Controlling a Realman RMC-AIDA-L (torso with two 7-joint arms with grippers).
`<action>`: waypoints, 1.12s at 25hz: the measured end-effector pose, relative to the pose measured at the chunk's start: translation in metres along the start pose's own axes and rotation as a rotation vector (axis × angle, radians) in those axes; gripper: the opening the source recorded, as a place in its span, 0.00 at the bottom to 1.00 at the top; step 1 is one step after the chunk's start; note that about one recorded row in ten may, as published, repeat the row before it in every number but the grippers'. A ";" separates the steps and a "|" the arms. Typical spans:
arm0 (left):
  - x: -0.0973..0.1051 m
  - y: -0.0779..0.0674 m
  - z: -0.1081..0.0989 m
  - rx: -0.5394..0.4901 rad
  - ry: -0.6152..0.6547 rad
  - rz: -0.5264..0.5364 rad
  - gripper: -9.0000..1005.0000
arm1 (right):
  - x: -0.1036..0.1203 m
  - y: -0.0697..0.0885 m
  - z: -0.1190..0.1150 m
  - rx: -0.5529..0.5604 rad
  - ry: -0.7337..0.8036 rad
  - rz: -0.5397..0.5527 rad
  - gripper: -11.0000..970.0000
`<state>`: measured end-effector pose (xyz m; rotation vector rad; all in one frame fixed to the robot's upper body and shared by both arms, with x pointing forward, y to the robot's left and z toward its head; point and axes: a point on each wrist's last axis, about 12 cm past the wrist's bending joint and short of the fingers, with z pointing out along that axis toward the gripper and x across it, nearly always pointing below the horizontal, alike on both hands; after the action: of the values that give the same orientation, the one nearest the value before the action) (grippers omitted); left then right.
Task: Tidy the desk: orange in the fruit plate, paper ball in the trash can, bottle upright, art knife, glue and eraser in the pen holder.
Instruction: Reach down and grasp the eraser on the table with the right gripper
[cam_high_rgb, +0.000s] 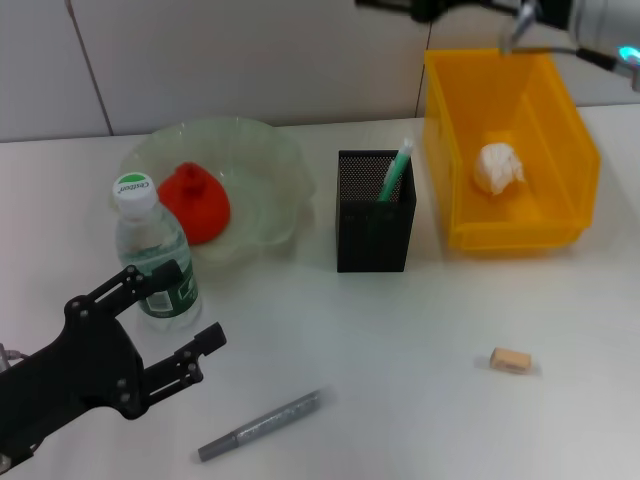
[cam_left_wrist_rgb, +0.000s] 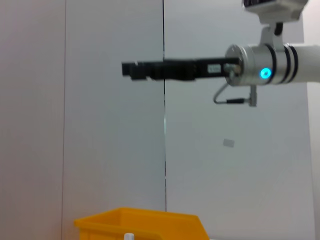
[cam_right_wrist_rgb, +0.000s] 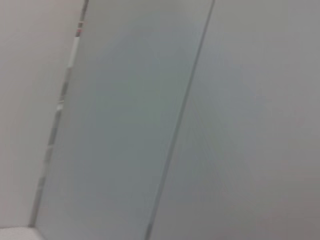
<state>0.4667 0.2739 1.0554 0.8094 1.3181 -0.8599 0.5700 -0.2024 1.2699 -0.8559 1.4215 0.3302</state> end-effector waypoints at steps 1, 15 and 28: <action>0.000 0.000 0.000 0.001 -0.001 0.000 0.78 | 0.008 0.003 -0.007 -0.058 0.033 0.017 0.80; -0.002 0.000 -0.001 0.011 -0.009 -0.016 0.78 | 0.054 -0.005 -0.059 -0.225 0.141 0.281 0.80; -0.004 0.006 0.004 0.012 -0.001 -0.043 0.78 | 0.079 -0.018 -0.088 -0.282 0.429 0.398 0.80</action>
<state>0.4736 0.2735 1.0599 0.7922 1.3343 -0.9034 0.5313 -0.2971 1.2078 -0.9013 1.9844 0.6922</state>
